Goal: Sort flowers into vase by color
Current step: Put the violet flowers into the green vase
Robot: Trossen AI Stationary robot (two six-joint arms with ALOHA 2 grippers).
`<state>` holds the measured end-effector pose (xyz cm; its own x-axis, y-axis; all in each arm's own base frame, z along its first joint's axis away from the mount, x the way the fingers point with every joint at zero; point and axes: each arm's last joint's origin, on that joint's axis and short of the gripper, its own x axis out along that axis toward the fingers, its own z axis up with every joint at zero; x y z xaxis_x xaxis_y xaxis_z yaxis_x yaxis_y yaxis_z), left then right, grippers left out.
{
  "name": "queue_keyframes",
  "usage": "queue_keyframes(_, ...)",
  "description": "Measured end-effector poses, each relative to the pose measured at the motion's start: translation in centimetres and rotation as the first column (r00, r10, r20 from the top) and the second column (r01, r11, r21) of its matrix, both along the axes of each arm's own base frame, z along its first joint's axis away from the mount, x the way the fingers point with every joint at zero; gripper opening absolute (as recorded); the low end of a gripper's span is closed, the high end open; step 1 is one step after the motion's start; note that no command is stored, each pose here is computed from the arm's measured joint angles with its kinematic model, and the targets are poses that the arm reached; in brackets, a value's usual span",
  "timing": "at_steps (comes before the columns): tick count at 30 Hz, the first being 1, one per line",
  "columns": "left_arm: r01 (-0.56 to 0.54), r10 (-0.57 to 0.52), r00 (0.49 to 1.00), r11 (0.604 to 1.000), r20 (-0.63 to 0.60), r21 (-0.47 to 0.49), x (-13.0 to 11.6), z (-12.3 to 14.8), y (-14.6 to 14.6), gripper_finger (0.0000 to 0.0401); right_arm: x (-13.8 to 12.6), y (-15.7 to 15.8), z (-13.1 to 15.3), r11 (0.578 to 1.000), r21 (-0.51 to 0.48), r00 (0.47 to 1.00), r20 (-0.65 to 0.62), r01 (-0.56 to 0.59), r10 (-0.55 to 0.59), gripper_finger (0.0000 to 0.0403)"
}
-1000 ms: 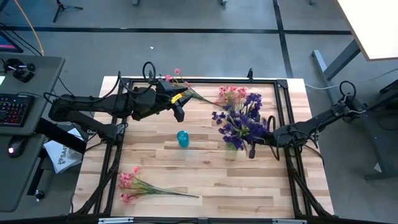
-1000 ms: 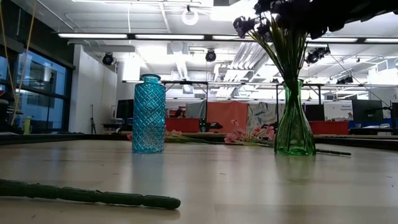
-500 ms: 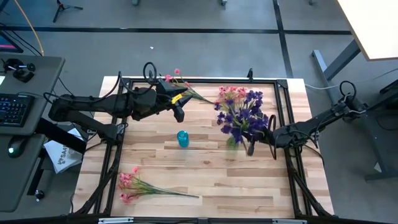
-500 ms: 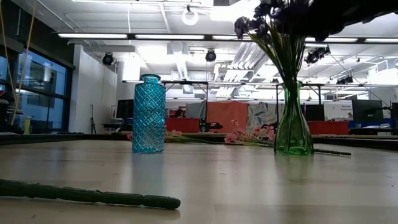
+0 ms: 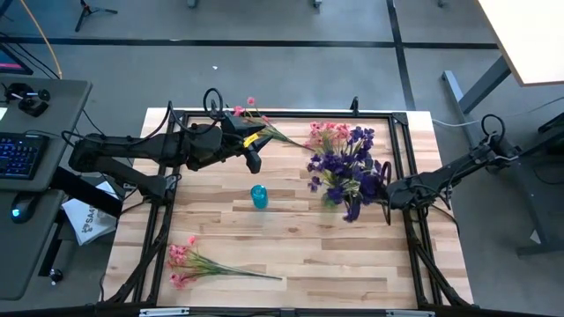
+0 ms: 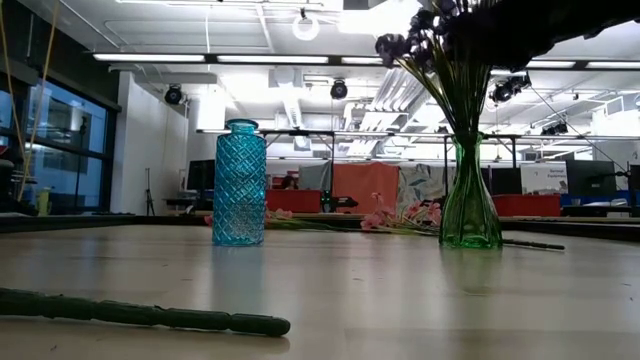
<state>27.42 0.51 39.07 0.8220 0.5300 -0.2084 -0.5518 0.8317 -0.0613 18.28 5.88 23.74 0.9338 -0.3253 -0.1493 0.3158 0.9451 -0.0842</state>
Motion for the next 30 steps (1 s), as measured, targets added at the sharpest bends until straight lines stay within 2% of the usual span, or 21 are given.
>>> queue_keyframes(5, 0.000, 0.000, 1.000, 1.000, 0.000, 0.000, 0.0, 0.0, 0.0, 0.0163, -0.6, -0.2, 0.5, 0.997, 0.073, 0.999, 0.033, 0.003, -0.006, 0.0256)
queue_keyframes(12, 0.000, 0.000, 1.000, 1.000, 0.002, 0.001, 0.0, 0.0, 0.0, 0.0163, -2.3, -0.9, 1.2, 0.988, 0.157, 0.998, 0.057, -0.009, 0.000, 0.0264)
queue_keyframes(19, -0.001, 0.001, 1.000, 1.000, 0.009, 0.001, 0.0, 0.1, 0.0, 0.0163, -3.5, -1.4, 2.7, 0.973, 0.220, 0.986, 0.164, -0.069, 0.032, 0.0264)
queue_keyframes(26, -0.001, 0.001, 1.000, 1.000, 0.009, 0.001, 0.0, 0.1, 0.0, 0.0163, -3.9, -1.4, 3.1, 0.953, 0.281, 0.977, 0.204, -0.113, 0.056, 0.0262)
queue_keyframes(28, -0.001, 0.001, 1.000, 1.000, 0.008, 0.001, 0.0, 0.1, 0.0, 0.0163, -3.8, -1.4, 2.8, 0.954, 0.280, 0.982, 0.180, -0.106, 0.056, 0.0251)
queue_keyframes(30, -0.001, 0.001, 1.000, 1.000, 0.008, 0.002, 0.0, 0.1, 0.0, 0.0163, -3.7, -1.4, 2.2, 0.955, 0.286, 0.990, 0.137, -0.073, 0.035, 0.0223)
